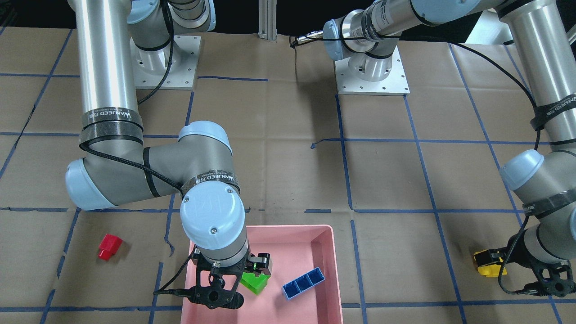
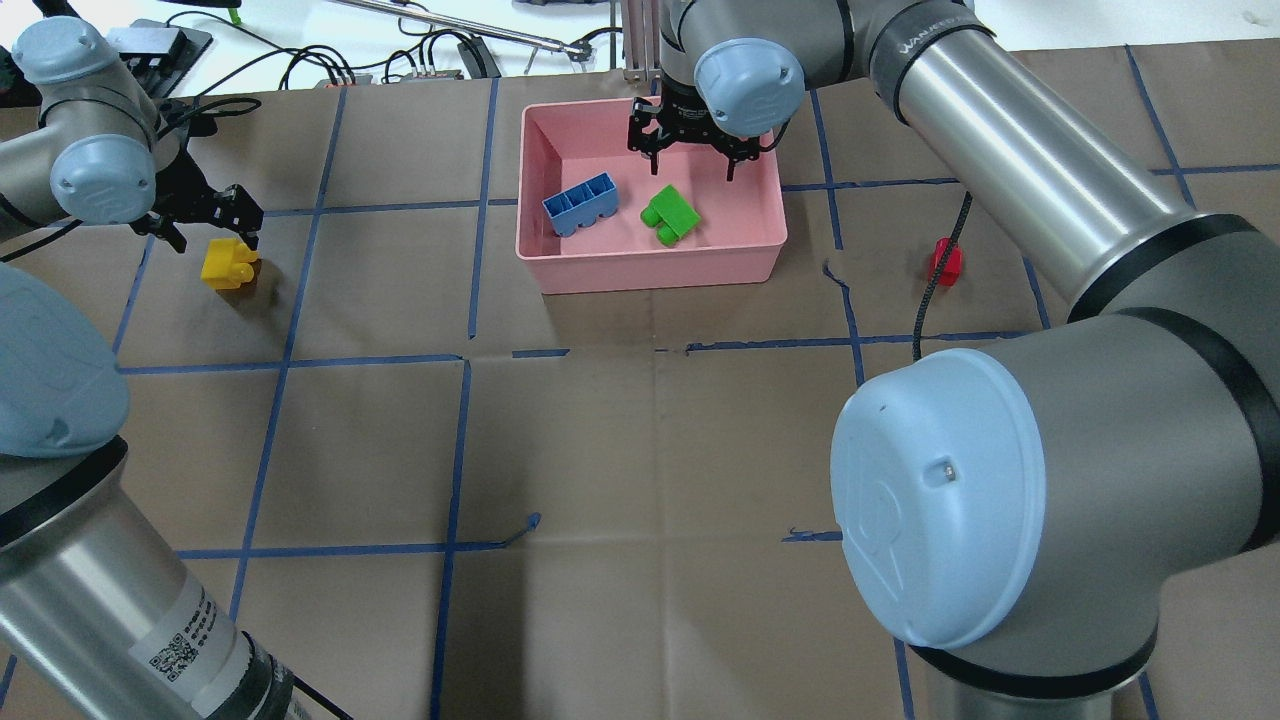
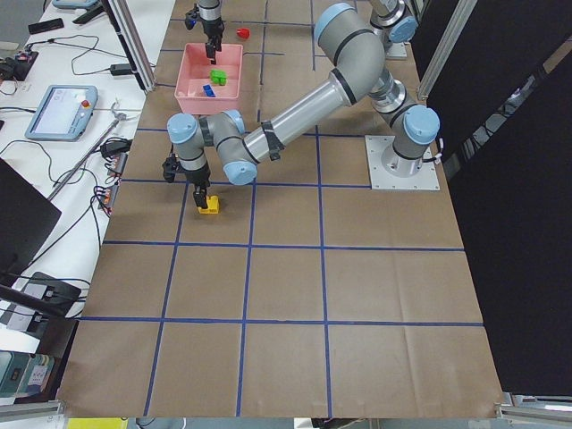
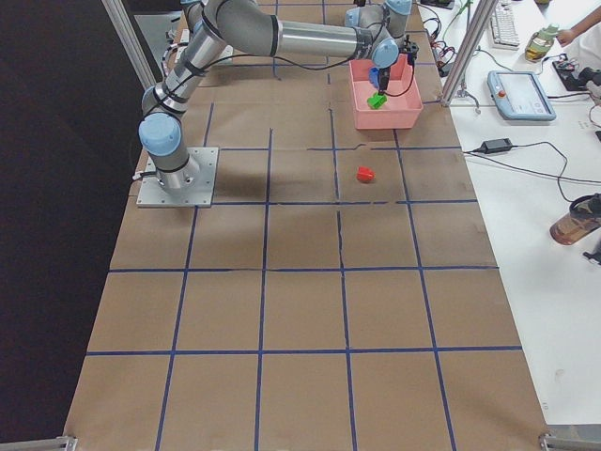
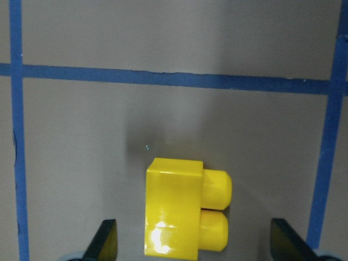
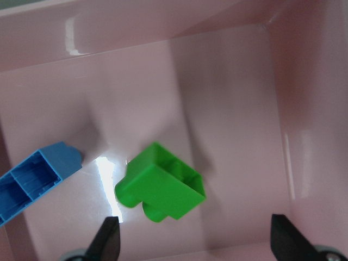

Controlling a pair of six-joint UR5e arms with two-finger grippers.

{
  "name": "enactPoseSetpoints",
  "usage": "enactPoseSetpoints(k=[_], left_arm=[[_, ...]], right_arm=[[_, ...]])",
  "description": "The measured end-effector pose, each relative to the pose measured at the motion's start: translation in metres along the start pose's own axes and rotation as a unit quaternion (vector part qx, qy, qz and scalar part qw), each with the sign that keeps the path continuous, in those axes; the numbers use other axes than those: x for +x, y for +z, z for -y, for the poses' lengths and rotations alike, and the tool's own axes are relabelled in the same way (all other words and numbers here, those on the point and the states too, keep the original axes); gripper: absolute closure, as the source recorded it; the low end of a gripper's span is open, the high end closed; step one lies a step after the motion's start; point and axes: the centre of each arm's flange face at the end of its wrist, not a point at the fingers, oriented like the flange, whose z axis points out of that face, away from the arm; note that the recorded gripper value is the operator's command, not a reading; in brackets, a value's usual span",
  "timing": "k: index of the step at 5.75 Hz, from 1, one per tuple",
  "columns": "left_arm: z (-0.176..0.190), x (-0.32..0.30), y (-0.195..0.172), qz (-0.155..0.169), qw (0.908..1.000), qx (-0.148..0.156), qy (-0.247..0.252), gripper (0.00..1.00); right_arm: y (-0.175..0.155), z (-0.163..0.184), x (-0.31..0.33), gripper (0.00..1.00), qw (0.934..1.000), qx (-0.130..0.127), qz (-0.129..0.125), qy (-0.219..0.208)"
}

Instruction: Put all blocks into box

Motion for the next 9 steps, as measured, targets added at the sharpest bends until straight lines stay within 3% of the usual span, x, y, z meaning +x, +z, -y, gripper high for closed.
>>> enactPoseSetpoints(k=[2,5,6,7,9], left_arm=[[0.002,-0.001,0.026,0.003,0.9998,-0.02,0.0,0.01],[0.002,0.001,0.035,-0.001,0.9997,-0.026,0.002,0.92],[0.001,0.007,0.03,-0.005,0.9996,-0.026,0.004,1.0],[0.001,0.012,0.019,-0.01,0.9996,-0.025,0.006,1.0],[-0.002,0.064,-0.039,-0.044,0.9988,-0.006,0.019,1.0]], right_arm=[[-0.042,0.01,0.044,0.01,1.0,0.002,-0.004,-0.003],[-0.096,0.031,0.18,0.01,0.998,-0.028,-0.014,-0.056],[-0.091,0.039,0.231,0.01,0.9962,-0.039,-0.014,-0.077],[-0.076,0.042,0.272,0.02,0.9947,-0.053,-0.011,-0.088],[-0.024,0.033,0.313,0.02,0.9946,-0.083,-0.006,-0.061]])
